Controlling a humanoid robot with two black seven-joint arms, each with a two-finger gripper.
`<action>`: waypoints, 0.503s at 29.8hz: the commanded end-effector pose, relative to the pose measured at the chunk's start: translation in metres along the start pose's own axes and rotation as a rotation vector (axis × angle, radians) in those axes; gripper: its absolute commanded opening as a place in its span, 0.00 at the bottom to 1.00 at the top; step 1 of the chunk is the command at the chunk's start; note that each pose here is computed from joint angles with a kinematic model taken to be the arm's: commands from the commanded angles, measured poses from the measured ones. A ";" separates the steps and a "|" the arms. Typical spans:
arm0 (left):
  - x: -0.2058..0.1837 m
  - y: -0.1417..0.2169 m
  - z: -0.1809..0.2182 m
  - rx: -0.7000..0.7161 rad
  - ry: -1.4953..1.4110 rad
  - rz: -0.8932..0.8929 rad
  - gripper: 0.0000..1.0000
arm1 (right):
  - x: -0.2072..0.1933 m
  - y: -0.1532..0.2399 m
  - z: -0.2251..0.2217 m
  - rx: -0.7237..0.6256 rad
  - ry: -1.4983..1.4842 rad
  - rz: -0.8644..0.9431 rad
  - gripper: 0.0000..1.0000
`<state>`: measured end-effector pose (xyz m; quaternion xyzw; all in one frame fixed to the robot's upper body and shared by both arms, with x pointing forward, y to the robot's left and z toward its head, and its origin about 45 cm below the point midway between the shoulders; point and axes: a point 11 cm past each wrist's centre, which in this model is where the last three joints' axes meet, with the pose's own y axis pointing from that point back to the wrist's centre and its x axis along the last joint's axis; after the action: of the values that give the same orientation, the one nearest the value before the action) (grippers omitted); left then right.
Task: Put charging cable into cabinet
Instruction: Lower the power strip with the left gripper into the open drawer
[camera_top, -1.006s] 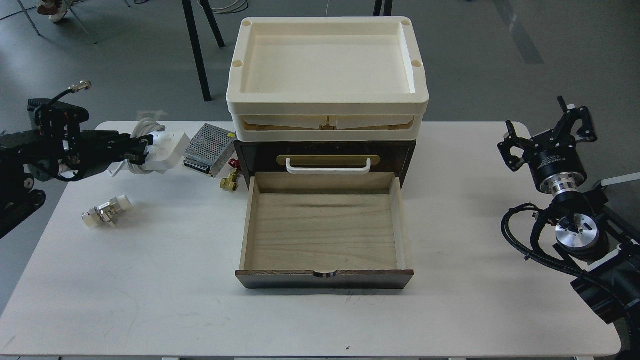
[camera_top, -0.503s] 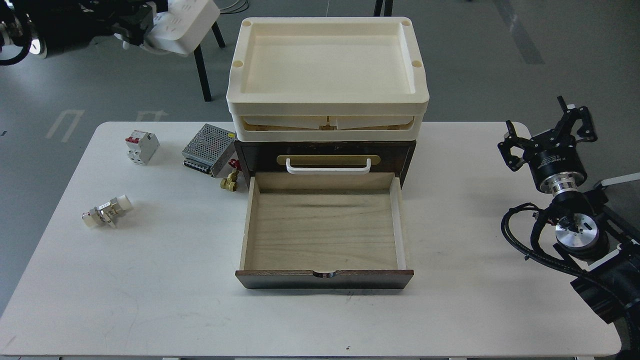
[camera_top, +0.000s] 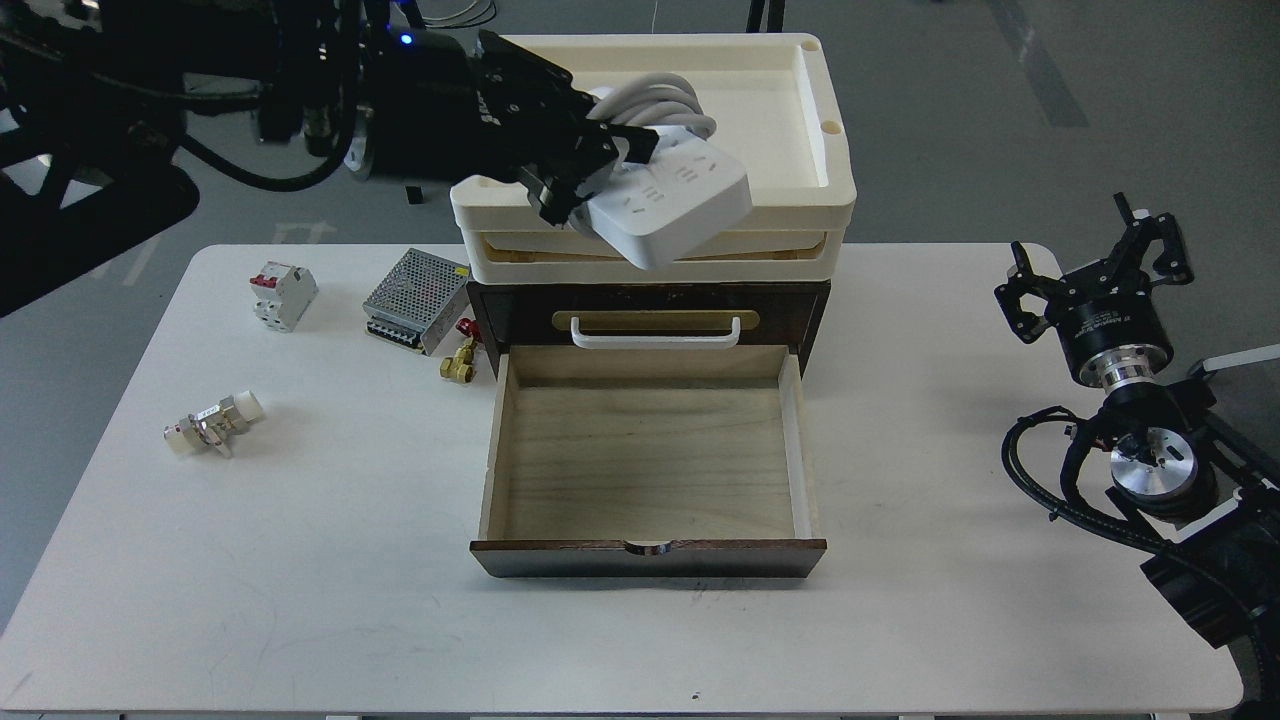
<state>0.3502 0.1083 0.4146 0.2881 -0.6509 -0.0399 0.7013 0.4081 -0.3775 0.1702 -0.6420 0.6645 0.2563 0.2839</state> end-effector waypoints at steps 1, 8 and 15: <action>0.006 -0.027 0.044 -0.119 -0.069 0.001 0.00 | 0.000 0.000 0.000 0.000 0.000 0.001 1.00; -0.018 -0.058 0.077 -0.195 -0.097 -0.063 0.00 | 0.000 0.000 0.000 0.001 0.000 -0.001 1.00; -0.120 -0.075 0.059 -0.115 -0.074 -0.229 0.00 | -0.001 0.000 0.000 0.001 -0.002 -0.002 1.00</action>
<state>0.3011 0.0614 0.3103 0.2903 -0.6449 -0.1586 0.6889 0.4082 -0.3772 0.1705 -0.6423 0.6641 0.2563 0.2842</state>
